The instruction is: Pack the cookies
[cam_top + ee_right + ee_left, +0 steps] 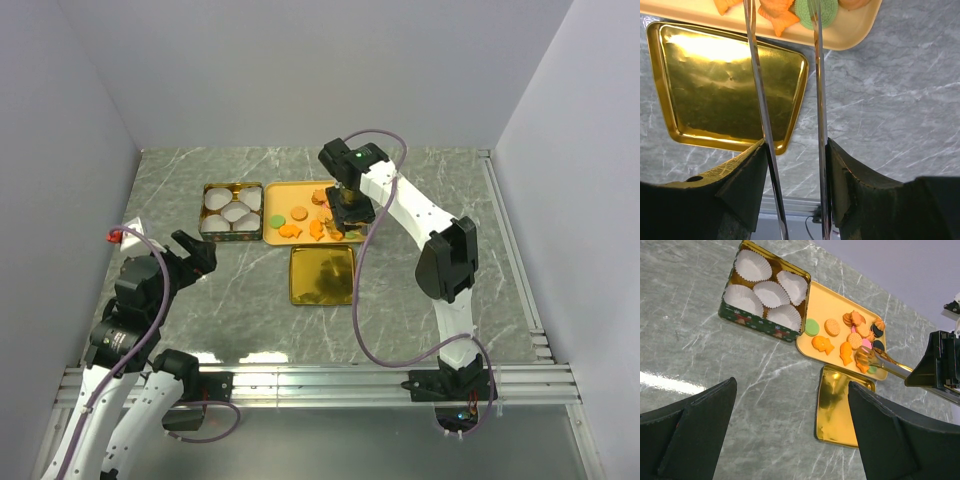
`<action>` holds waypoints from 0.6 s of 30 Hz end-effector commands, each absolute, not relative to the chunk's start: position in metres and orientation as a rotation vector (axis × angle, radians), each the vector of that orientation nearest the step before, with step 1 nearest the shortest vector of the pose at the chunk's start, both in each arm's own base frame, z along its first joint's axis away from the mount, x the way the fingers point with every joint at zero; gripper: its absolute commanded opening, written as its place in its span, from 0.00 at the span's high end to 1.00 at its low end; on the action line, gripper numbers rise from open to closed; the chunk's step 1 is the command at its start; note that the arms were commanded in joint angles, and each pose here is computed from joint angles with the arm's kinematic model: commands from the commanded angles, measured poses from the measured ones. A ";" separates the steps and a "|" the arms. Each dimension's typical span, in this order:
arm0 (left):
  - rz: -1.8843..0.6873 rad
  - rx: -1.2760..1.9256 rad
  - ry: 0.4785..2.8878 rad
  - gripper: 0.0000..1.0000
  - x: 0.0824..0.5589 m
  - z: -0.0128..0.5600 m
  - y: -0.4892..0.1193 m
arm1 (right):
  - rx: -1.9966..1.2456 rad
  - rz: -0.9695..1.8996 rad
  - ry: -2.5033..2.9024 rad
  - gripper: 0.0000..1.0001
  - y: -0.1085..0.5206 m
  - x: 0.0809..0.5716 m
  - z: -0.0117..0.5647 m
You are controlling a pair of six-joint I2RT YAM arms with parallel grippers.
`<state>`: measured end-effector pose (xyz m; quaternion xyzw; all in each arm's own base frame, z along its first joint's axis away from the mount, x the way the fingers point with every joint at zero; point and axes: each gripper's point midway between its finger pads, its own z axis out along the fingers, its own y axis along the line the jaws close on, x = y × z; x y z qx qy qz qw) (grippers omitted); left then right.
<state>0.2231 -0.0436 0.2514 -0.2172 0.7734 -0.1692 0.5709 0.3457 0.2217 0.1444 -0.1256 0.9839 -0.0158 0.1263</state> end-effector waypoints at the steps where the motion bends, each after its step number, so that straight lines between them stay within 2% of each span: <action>1: -0.414 -0.477 1.802 0.00 0.228 0.256 -0.048 | -0.386 -0.067 2.832 0.45 0.225 0.353 0.145; 18: -0.421 -0.455 1.832 0.01 0.230 0.252 -0.053 | -0.439 -0.095 2.844 0.47 0.238 0.351 0.131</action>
